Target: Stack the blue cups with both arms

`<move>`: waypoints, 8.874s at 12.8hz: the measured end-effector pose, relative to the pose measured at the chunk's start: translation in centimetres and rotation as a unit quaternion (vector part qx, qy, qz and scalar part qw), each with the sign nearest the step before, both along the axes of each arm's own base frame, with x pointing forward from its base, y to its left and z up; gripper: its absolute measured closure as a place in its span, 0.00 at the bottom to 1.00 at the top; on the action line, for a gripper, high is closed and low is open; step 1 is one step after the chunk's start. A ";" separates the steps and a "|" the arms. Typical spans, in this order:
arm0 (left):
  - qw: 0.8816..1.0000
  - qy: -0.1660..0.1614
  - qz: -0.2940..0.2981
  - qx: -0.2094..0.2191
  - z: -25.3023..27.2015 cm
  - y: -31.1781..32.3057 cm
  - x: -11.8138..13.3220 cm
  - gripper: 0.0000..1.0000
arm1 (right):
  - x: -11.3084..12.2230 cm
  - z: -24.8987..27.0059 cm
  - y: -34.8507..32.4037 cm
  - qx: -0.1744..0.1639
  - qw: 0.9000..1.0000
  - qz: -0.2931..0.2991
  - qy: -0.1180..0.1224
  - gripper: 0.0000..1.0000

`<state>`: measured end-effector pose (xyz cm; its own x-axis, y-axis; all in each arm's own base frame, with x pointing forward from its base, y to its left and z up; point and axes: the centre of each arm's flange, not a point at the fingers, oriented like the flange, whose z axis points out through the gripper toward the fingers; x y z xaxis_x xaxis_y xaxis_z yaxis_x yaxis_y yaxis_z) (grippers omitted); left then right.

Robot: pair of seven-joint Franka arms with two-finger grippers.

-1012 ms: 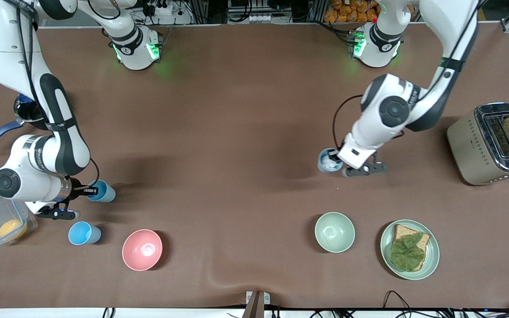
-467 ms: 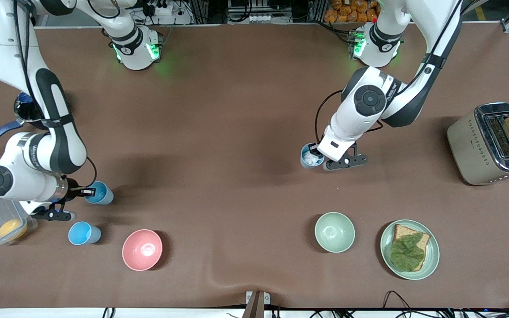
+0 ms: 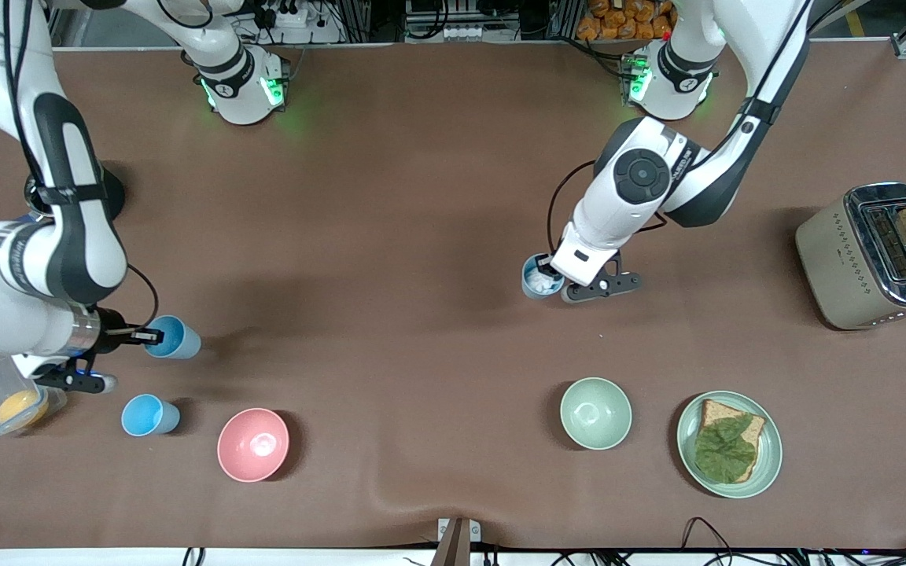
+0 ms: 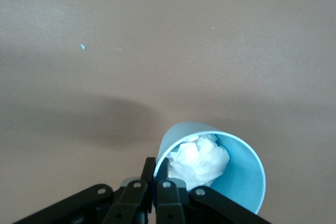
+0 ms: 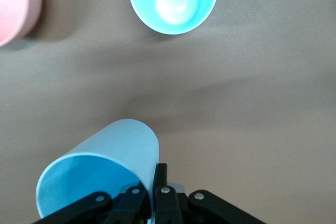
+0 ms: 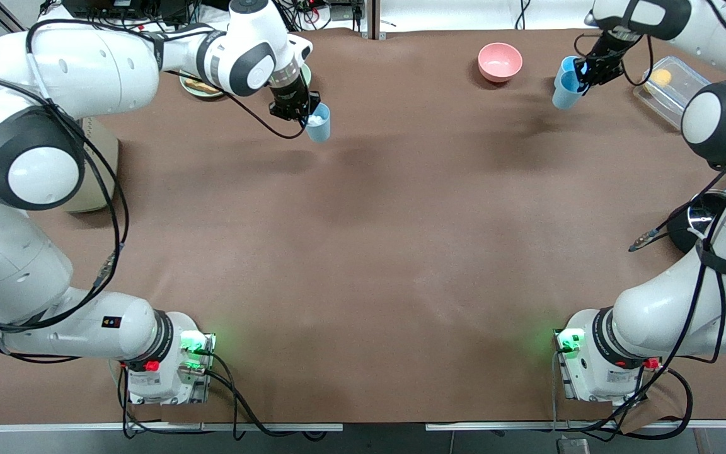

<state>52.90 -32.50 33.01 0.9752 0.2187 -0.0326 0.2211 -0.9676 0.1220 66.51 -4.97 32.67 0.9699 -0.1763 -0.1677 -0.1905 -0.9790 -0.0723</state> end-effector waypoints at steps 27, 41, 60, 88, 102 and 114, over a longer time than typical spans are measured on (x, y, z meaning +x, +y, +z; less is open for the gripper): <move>0.997 0.013 0.073 -0.009 -5.1 -14.2 -4.2 0.96 | -5.7 18.7 20.5 0.058 0.936 -0.337 0.086 0.96; 0.997 -0.007 0.081 -0.003 -9.7 -17.4 -6.5 0.90 | -5.7 14.7 25.1 0.102 0.898 -0.418 0.091 0.96; 0.995 -0.083 0.021 0.040 19.4 15.5 7.4 0.00 | -15.7 1.6 46.9 0.008 0.931 -0.365 0.023 0.96; 0.994 0.000 -0.081 0.077 26.7 25.1 5.5 0.00 | -13.7 6.9 42.1 -0.056 0.966 -0.253 0.011 0.00; 0.994 0.000 -0.083 0.077 26.7 24.9 5.5 0.00 | -10.1 24.7 6.2 0.022 0.996 0.082 -0.011 0.00; 0.994 -0.003 -0.079 0.077 27.0 25.3 5.5 0.00 | -14.1 30.9 3.1 0.018 0.995 0.086 -0.048 0.00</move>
